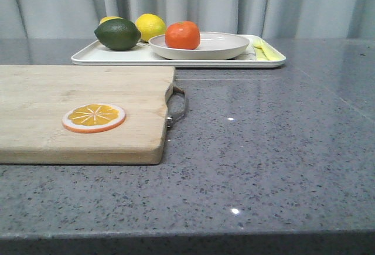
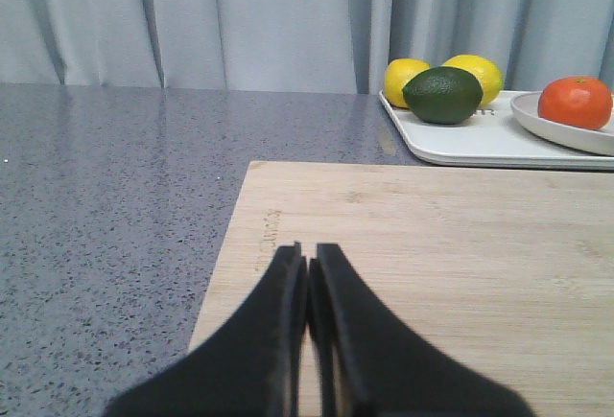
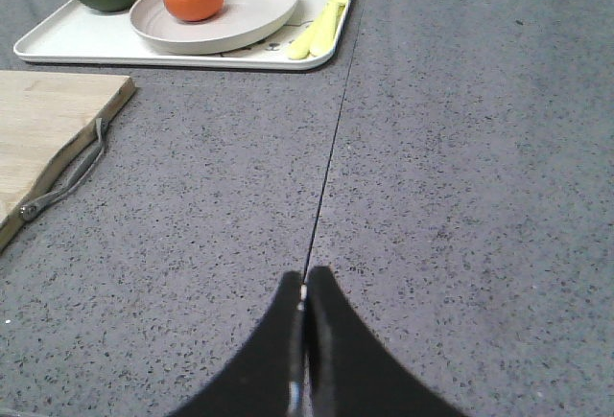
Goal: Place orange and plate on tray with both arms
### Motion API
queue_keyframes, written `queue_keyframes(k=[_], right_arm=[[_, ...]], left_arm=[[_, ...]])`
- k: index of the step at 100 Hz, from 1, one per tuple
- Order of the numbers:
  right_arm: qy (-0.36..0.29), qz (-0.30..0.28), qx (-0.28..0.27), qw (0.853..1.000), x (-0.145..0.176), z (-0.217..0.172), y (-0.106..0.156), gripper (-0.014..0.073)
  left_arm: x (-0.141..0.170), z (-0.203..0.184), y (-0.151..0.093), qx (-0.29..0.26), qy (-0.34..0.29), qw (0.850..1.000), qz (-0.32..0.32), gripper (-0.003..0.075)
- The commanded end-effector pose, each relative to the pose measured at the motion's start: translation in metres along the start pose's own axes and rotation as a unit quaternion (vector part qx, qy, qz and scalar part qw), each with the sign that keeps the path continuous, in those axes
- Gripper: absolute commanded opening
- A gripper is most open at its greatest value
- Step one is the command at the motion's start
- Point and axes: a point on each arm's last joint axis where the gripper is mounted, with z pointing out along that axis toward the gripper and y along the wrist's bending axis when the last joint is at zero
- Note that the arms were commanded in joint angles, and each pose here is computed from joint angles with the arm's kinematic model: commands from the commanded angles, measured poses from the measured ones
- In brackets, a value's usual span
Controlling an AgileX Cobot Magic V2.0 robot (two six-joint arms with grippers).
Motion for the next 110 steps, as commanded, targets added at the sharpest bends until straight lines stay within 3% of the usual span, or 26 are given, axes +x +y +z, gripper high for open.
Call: queue_keyframes(k=[1, 46, 74, 97, 104, 110], right_arm=[[-0.042, -0.007, -0.001, 0.999, -0.013, -0.003, 0.001, -0.0066], [-0.054, -0.007, 0.004, 0.999, -0.01, 0.002, -0.001, -0.0066], [-0.161, -0.008, 0.032, 0.986, 0.014, 0.037, -0.015, -0.0066], [-0.27, -0.014, 0.073, 0.96, 0.048, 0.05, -0.03, -0.0066], [-0.287, -0.023, 0.078, 0.955, 0.06, 0.052, -0.032, -0.0066], [-0.268, -0.033, 0.082, 0.959, 0.064, 0.052, -0.032, -0.0066]], left_arm=[[-0.001, -0.002, 0.001, 0.0, -0.04, 0.999, -0.003, -0.0019], [-0.001, -0.002, 0.001, 0.0, -0.04, 0.999, -0.003, -0.0019], [-0.001, -0.002, 0.001, 0.0, -0.04, 0.999, -0.003, -0.0019], [-0.001, -0.002, 0.001, 0.0, -0.04, 0.999, -0.003, -0.0019], [-0.001, -0.002, 0.001, 0.0, -0.04, 0.999, -0.003, -0.0019], [-0.001, -0.002, 0.001, 0.0, -0.04, 0.999, -0.003, -0.0019]])
